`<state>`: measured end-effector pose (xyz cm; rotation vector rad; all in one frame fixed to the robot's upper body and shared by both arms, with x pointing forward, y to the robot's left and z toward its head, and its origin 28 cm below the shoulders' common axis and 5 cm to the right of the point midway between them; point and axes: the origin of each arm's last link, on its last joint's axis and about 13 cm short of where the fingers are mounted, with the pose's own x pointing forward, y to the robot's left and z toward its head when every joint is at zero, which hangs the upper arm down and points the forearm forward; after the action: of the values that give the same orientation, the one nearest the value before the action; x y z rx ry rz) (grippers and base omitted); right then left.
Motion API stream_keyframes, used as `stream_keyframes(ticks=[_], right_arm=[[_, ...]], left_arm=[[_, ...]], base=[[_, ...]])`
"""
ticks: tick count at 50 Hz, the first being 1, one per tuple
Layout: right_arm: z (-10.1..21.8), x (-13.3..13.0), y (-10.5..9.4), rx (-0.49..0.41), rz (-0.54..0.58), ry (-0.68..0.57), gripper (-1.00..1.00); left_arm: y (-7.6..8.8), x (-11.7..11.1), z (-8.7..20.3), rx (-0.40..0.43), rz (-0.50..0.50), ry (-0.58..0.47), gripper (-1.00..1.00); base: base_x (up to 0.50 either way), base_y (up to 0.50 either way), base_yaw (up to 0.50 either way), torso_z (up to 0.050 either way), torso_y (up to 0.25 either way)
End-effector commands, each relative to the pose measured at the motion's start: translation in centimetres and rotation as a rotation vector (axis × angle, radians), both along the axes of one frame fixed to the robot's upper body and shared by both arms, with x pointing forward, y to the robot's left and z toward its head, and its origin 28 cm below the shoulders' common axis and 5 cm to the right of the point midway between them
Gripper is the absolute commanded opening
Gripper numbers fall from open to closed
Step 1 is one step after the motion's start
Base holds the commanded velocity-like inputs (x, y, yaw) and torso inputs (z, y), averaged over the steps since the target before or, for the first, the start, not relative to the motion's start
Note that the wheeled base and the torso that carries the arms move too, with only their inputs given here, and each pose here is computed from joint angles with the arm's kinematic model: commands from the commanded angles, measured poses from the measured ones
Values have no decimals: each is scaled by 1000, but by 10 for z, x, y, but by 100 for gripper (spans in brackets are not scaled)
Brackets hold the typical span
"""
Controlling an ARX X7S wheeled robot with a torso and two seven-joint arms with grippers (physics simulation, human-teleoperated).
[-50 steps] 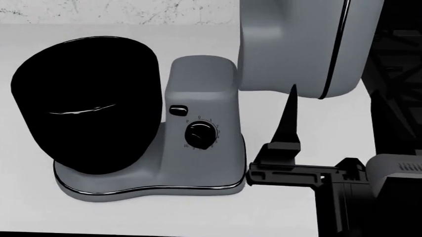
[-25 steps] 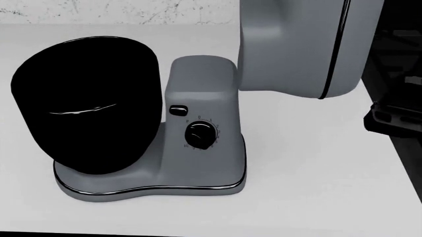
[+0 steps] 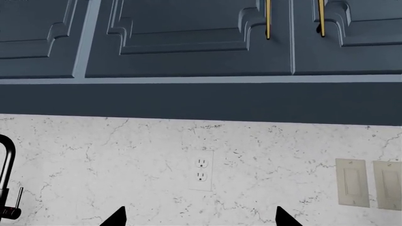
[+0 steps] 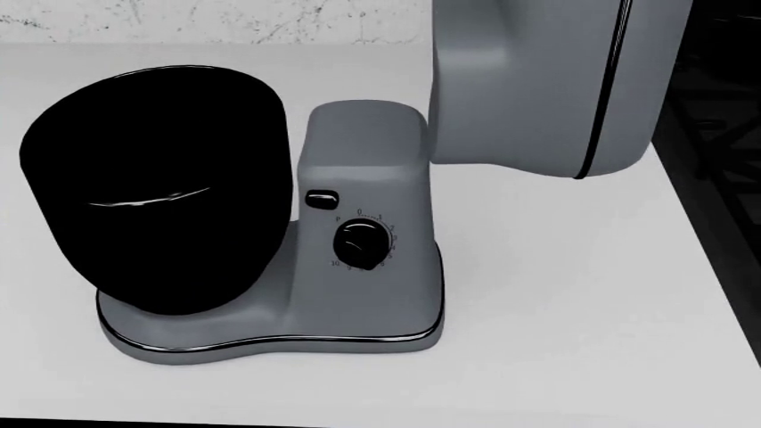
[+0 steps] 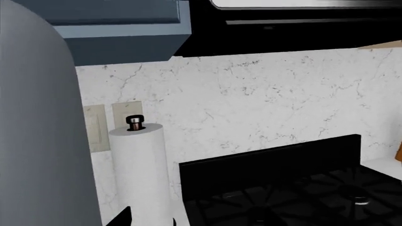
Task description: Close the stand mixer head.
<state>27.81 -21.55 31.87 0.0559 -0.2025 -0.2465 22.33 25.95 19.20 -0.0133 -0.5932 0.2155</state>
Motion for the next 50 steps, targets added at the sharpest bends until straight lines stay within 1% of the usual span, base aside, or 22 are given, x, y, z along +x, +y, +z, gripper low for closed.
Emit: stream_keyframes(ticks=[1, 3, 6, 7, 8, 9, 10, 11, 12, 13, 17, 21, 23, 27, 29, 32, 36, 39, 40, 44, 47, 50], right_arm=[[20, 35, 8, -45, 101, 160, 100], [22, 47, 16, -77, 161, 220, 100], [33, 54, 24, -104, 211, 226, 100], [36, 56, 27, -100, 226, 234, 100], [40, 58, 31, -111, 262, 244, 100], [42, 60, 38, -145, 286, 276, 100], [42, 63, 44, -170, 316, 291, 100], [42, 65, 46, -172, 327, 291, 100], [42, 69, 52, -174, 371, 295, 100], [41, 71, 55, -181, 387, 307, 100], [34, 78, 72, -246, 482, 385, 100], [27, 85, 87, -259, 585, 434, 100], [24, 88, 98, -289, 647, 462, 100], [20, 92, 122, -383, 734, 540, 100], [15, 95, 134, -453, 742, 601, 100], [5, 100, 155, -523, 792, 676, 100], [-7, 105, 176, -616, 832, 766, 100], [-16, 105, 188, -656, 873, 819, 100], [-21, 106, 192, -669, 869, 853, 100], [-40, 104, 201, -726, 897, 947, 100], [-47, 104, 203, -742, 896, 968, 100], [-48, 105, 202, -736, 893, 969, 100]], left_arm=[[1, -1, 1, 0, 1, -5, 100], [1, -1, 1, 0, 1, -8, 100], [2, -3, 3, -4, 3, -15, 100], [3, -3, 4, -7, 5, -18, 100], [4, -4, 4, -8, 6, -20, 100], [5, -3, 5, -12, 10, -20, 100], [5, -4, 5, -13, 12, -21, 100], [5, -4, 5, -13, 12, -22, 100], [5, -4, 5, -14, 12, -23, 100], [5, -5, 6, -12, 10, -25, 100], [5, -6, 6, -13, 9, -29, 100], [6, -6, 6, -16, 12, -30, 100], [6, -6, 7, -16, 13, -32, 100], [7, -6, 7, -16, 14, -33, 100], [6, -7, 7, -16, 10, -36, 100], [6, -7, 7, -15, 4, -36, 100], [7, -8, 8, -16, 3, -40, 100], [8, -8, 9, -21, 5, -43, 100], [9, -9, 9, -24, 6, -44, 100], [8, -10, 9, -25, 1, -47, 100], [9, -10, 10, -26, 1, -48, 100], [9, -10, 10, -29, 4, -49, 100]], base=[[0, 0, 0, 0, 0], [0, 0, 0, 0, 0], [0, 0, 0, 0, 0], [0, 0, 0, 0, 0], [0, 0, 0, 0, 0], [0, 0, 3, 0, 0], [0, 0, 4, 0, 0], [0, 0, 4, 0, 0], [0, 0, 5, 0, 0], [0, 0, 5, 0, 0], [4, 0, 7, 0, 0], [9, 0, 9, 0, 0], [5, 0, 9, 0, 0], [3, 0, 8, 0, 0], [5, 0, 7, 0, 0], [4, 0, 6, 0, 0], [0, 0, 2, 0, 0], [4, 0, 0, 0, 0], [0, 0, 0, 0, 0], [7, 3, 6, 0, 0], [15, 4, 11, 0, 0], [18, 5, 15, 0, 0]])
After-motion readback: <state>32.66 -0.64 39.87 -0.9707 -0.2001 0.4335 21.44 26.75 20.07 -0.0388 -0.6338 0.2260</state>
